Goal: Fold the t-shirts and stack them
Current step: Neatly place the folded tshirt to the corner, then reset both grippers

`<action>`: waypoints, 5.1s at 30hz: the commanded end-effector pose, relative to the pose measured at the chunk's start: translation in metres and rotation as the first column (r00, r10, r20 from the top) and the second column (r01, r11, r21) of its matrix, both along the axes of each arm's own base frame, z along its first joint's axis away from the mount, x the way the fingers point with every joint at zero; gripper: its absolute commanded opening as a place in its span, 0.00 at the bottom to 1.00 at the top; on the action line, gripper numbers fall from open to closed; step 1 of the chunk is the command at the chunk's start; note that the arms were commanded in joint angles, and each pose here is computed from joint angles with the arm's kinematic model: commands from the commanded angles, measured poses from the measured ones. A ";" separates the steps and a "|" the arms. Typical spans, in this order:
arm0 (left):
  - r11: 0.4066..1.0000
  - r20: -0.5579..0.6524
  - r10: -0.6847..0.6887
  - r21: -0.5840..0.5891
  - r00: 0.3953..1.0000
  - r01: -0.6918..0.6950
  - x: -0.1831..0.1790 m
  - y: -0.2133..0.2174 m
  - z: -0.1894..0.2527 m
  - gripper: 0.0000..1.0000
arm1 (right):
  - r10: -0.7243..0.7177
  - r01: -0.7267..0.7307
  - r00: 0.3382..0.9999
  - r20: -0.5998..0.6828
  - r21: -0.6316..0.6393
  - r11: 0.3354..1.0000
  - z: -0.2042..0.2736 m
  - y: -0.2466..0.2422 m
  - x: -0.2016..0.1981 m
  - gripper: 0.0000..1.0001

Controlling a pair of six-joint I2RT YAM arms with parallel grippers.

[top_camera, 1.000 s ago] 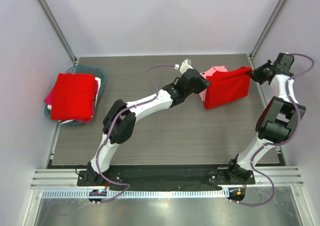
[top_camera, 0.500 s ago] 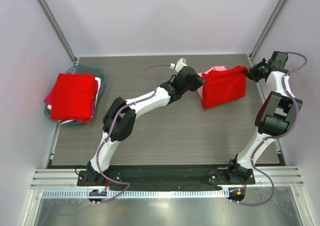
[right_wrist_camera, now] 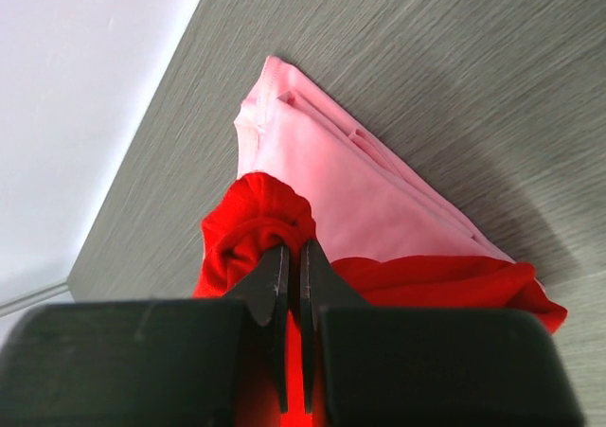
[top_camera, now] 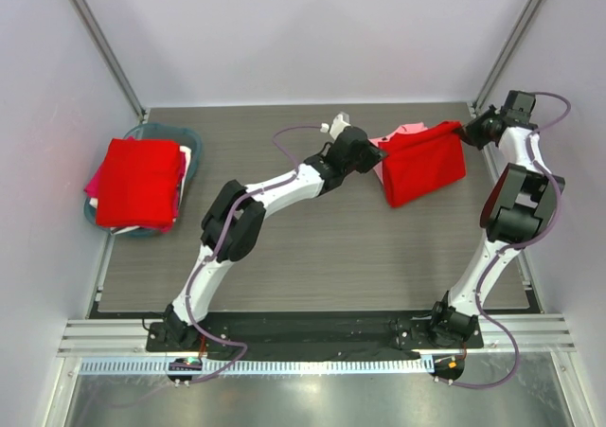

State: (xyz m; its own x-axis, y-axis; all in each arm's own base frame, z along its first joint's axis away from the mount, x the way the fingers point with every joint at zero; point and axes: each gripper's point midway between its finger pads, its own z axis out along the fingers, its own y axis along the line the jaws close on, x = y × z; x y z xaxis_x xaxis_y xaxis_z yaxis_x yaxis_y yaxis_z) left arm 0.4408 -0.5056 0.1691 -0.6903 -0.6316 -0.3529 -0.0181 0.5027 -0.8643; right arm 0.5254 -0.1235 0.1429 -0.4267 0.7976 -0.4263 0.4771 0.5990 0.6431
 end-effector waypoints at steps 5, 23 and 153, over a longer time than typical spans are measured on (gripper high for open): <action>0.998 0.029 0.058 -0.043 0.998 -0.056 0.036 0.017 0.014 0.00 | -0.044 0.054 0.993 0.110 -0.091 0.994 0.027 -0.024 0.036 0.01; 0.972 0.076 0.179 0.142 0.981 -0.188 0.102 0.080 -0.035 0.70 | 0.084 -0.066 0.994 0.073 -0.230 0.971 -0.004 0.000 0.087 0.81; 0.784 0.361 0.068 0.557 0.930 -0.273 -0.214 0.397 -0.033 1.00 | 0.450 -0.224 0.840 0.303 -0.561 0.797 -0.015 0.237 -0.245 0.98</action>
